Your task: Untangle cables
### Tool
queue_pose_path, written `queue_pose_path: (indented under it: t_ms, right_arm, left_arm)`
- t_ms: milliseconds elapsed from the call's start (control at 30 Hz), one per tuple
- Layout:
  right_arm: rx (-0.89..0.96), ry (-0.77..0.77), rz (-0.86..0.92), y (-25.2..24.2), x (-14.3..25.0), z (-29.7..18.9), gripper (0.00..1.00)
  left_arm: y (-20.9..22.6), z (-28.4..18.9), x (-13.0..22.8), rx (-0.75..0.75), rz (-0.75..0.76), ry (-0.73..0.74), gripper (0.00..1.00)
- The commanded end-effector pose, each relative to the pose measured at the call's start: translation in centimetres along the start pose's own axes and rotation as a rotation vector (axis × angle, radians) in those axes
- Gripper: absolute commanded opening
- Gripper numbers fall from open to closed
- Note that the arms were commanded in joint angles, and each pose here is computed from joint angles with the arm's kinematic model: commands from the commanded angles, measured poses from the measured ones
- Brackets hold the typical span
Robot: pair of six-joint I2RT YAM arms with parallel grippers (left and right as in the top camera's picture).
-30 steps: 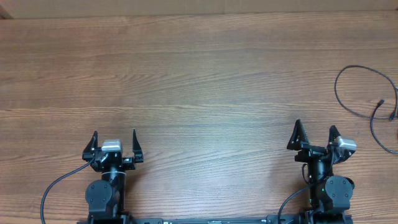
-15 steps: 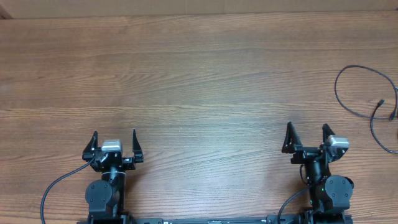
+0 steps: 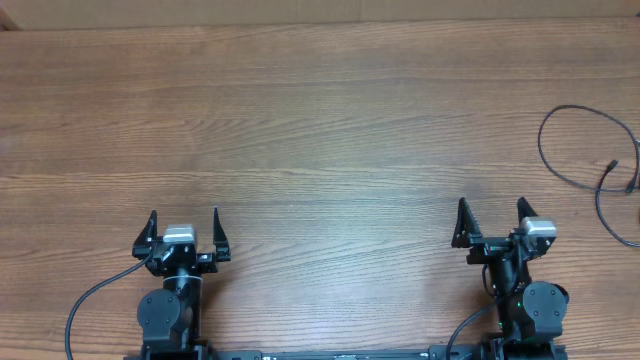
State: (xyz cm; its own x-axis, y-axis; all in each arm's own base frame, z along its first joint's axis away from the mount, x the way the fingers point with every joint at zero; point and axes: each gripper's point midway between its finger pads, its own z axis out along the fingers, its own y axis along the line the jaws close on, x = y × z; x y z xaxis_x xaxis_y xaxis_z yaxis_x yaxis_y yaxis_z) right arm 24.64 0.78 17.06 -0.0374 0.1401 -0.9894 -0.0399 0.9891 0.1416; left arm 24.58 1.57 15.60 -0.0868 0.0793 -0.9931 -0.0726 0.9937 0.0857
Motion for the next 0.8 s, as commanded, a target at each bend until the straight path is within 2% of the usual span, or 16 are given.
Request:
queue_pose_path:
  t_ms: [0,233,767]
  right_arm:
    - [-0.013,-0.005,0.085,0.20,0.14,0.00,1.00]
    - [-0.008,-0.006,-0.048,0.12,0.15,0.00,1.00]
    - [0.002,-0.008,-0.047,-0.05,0.10,0.00,1.00]
  left_arm:
    - [0.11,-0.02,-0.05,-0.005,0.015,-0.006,1.00]
    - [0.11,-0.02,-0.05,-0.005,0.015,-0.006,1.00]
    - [0.11,-0.02,-0.05,-0.005,0.015,-0.006,0.99]
